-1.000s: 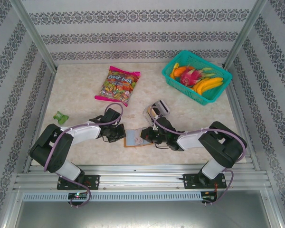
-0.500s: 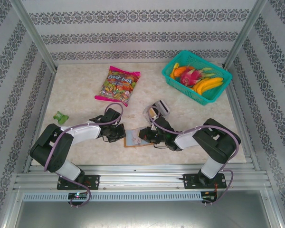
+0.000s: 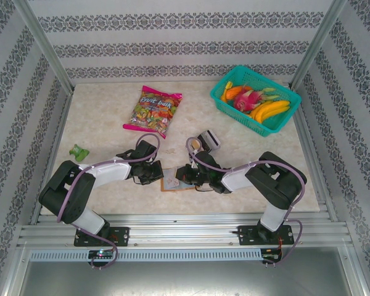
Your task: Put the credit cards into the card holder
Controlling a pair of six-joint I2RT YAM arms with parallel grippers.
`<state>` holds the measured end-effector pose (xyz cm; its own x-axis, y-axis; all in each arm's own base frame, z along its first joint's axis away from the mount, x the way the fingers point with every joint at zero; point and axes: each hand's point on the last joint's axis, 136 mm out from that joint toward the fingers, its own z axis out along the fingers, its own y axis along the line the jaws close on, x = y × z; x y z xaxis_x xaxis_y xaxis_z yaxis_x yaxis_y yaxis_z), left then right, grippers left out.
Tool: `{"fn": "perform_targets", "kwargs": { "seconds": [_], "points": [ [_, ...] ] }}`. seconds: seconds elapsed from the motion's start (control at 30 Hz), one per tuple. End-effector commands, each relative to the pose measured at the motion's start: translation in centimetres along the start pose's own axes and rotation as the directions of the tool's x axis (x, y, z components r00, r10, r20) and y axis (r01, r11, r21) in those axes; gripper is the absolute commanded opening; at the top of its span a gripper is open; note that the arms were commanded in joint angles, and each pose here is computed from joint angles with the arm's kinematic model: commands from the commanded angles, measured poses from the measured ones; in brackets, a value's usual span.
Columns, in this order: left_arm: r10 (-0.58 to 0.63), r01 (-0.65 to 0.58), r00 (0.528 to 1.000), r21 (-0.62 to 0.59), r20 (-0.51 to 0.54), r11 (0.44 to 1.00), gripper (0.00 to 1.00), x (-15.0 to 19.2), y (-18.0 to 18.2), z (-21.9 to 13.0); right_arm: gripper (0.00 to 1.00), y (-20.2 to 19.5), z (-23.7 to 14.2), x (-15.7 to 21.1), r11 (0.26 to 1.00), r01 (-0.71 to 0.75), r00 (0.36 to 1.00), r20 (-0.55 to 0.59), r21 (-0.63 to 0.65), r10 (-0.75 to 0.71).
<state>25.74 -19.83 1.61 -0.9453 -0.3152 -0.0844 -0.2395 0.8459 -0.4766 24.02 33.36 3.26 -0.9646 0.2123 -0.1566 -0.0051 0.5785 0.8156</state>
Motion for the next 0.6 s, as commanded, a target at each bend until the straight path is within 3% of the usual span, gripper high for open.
{"fn": "perform_targets", "kwargs": {
  "seconds": [0.0, 0.2, 0.4, 0.57],
  "points": [
    [-0.031, 0.027, 0.999, -0.16, -0.024, 0.987, 0.0, 1.2, 4.0, 1.4, 0.05, -1.4, 0.6, 1.9, 0.998, 0.01, 0.996, -0.089, 0.06, -0.005],
    [-0.029, 0.026, 0.999, -0.165, -0.017, 0.986, 0.0, 1.2, 4.0, 1.1, 0.11, -2.1, -0.9, 1.1, 0.993, 0.027, 0.998, -0.056, 0.115, -0.021],
    [-0.029, 0.026, 0.999, -0.17, -0.016, 0.985, 0.0, 1.2, 4.2, 1.1, 0.23, -2.5, -2.8, 0.5, 0.974, 0.091, 0.995, -0.055, 0.209, -0.082],
    [-0.027, 0.024, 0.999, -0.161, -0.017, 0.987, 0.0, 1.2, 4.0, 1.2, 0.21, -2.3, -2.1, 0.6, 0.977, 0.09, 0.994, -0.078, 0.192, -0.076]
  ]
}}
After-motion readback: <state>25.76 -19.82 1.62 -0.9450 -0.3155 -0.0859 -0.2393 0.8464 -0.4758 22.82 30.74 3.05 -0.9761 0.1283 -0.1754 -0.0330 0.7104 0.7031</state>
